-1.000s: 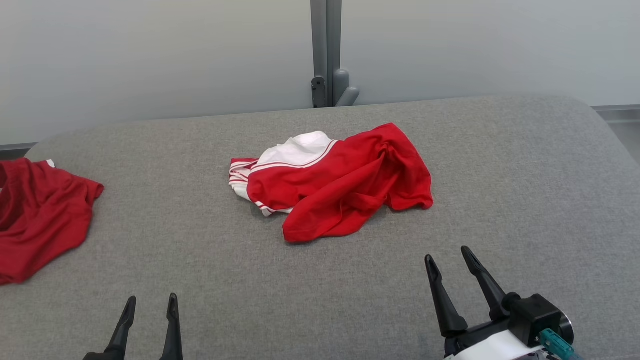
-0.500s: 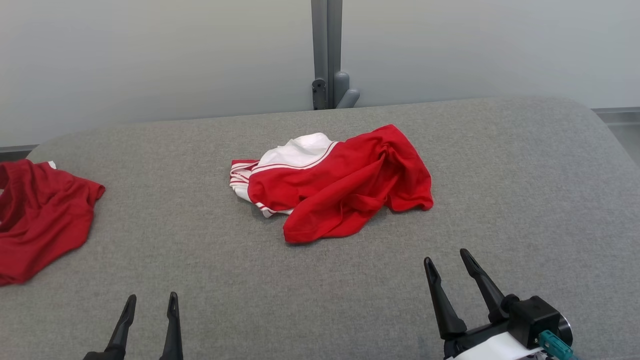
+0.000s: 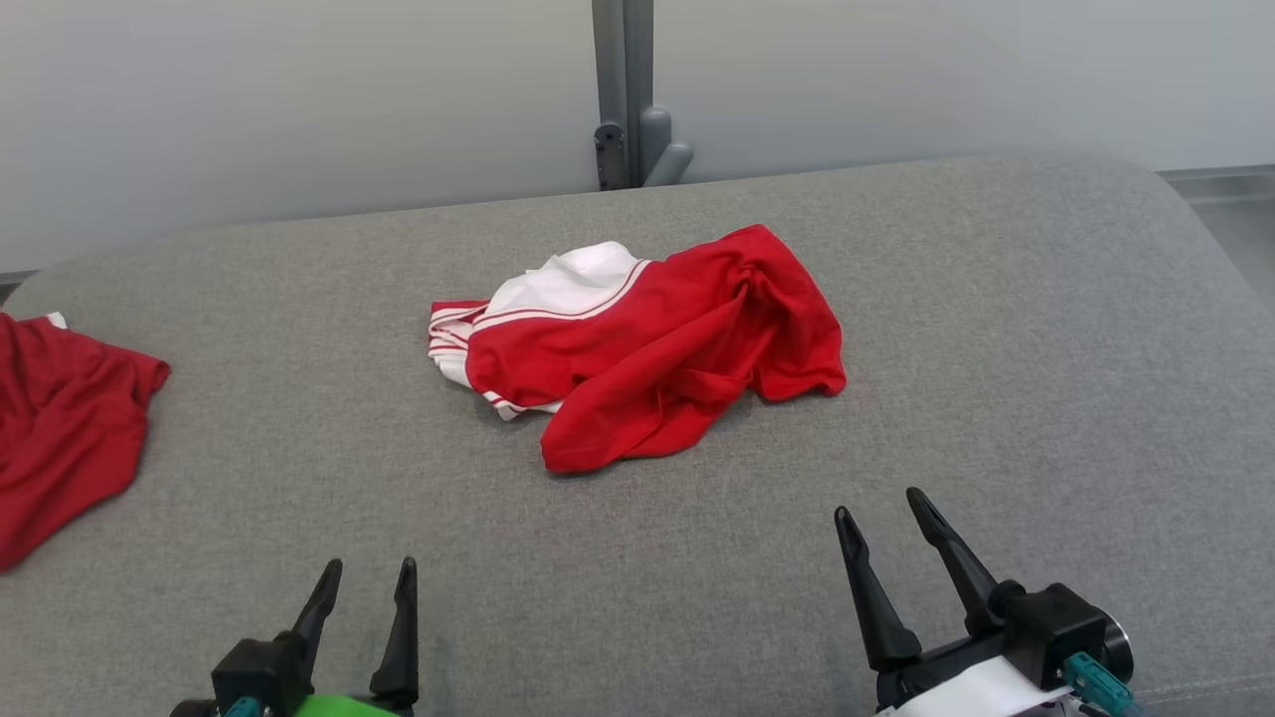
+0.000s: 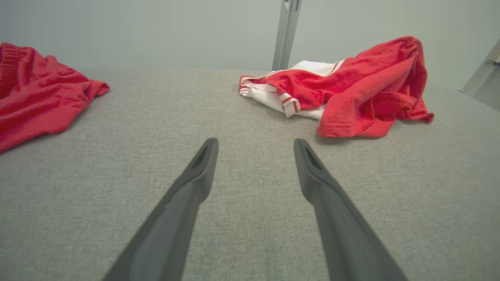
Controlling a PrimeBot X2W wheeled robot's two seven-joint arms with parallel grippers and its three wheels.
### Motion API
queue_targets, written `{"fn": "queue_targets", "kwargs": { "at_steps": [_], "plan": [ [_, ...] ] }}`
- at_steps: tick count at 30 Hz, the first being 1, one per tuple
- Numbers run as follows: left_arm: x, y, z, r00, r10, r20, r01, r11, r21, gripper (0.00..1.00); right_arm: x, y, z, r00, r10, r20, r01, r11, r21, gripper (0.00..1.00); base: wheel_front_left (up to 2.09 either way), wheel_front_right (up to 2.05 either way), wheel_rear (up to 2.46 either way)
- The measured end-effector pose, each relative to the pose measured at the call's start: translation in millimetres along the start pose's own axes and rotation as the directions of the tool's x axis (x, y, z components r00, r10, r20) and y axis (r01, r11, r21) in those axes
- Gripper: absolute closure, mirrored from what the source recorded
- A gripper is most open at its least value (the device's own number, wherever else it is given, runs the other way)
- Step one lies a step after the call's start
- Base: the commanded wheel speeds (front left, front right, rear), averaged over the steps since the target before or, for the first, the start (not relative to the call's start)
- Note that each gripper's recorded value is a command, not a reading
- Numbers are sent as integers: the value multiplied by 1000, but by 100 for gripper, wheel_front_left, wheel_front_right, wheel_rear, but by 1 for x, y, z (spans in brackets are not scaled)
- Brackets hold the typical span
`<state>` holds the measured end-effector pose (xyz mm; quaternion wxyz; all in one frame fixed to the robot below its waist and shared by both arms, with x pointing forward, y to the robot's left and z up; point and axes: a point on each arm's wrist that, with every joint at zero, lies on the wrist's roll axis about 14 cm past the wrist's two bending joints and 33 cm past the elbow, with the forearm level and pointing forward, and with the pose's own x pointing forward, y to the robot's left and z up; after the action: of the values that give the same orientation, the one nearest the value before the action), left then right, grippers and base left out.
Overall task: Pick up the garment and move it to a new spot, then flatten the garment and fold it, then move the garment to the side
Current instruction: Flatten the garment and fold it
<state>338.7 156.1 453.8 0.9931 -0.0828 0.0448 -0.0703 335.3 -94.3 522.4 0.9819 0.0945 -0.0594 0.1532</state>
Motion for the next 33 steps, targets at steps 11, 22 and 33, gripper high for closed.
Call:
{"fn": "queue_targets", "kwargs": {
  "at_steps": [11,22,33],
  "plan": [
    [75,-35,-5,992,-121,-40,111,976,-187,0,11,-15,-10,999,-36,-30,35,999,-7,0,0,0,0],
    [147,-32,-35,970,-139,-200,79,956,-282,0,26,-35,-26,995,-77,-69,76,997,-9,0,0,0,0],
    [174,-35,-60,948,-146,-282,57,952,-300,0,21,-50,-30,988,-129,-88,128,992,-14,0,0,0,0]
  ]
}}
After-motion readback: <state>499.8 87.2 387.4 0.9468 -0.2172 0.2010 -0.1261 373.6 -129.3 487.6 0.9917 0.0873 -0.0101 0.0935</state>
